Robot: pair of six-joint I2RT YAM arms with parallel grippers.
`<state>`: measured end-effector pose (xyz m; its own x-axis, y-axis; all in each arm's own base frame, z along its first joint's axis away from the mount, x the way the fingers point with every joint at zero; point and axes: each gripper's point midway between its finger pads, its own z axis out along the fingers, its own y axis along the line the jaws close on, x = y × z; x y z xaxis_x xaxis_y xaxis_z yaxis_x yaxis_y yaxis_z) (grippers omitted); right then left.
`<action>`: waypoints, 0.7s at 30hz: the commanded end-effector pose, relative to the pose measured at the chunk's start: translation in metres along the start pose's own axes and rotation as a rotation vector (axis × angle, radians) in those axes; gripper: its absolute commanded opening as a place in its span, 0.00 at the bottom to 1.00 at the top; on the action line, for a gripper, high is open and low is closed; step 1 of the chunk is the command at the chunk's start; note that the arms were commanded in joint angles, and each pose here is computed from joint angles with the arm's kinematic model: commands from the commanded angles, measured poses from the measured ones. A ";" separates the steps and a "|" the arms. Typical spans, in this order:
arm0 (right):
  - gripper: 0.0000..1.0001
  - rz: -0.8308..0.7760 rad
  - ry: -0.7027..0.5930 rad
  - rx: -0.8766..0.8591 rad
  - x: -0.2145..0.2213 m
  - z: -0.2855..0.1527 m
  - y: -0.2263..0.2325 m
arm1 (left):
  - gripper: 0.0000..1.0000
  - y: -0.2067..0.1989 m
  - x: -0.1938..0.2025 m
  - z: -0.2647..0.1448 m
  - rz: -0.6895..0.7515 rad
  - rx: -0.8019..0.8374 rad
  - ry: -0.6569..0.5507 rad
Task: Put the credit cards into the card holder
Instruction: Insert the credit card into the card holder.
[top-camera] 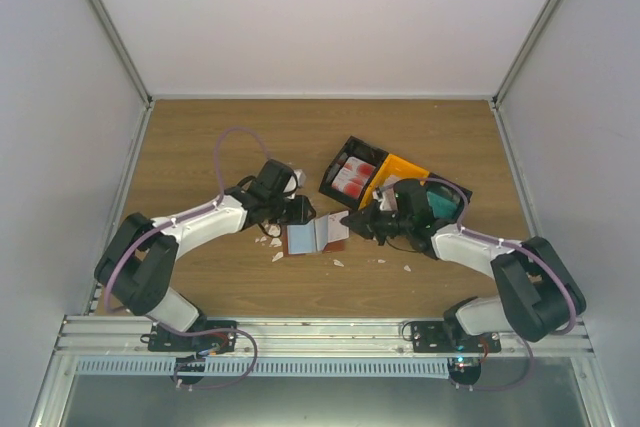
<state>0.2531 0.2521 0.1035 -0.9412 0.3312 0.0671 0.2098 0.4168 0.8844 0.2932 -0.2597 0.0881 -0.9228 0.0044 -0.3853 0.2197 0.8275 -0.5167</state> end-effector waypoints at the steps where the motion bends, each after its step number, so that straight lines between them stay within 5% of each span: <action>1: 0.01 0.028 0.023 -0.064 0.006 0.003 0.017 | 0.33 -0.003 -0.002 -0.009 -0.017 0.025 -0.035; 13: 0.01 0.009 0.051 -0.087 0.014 0.003 0.031 | 0.50 -0.037 0.011 -0.035 -0.051 0.228 -0.029; 21: 0.00 -0.225 0.052 -0.038 0.014 0.016 0.046 | 0.55 -0.028 0.017 -0.037 -0.087 0.210 -0.043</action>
<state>0.2487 0.2743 0.1247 -0.9616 0.2705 0.0466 0.1544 0.3926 0.9067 0.2587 -0.2643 0.1255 -0.9311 -0.0651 -0.3589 0.2138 0.6999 -0.6815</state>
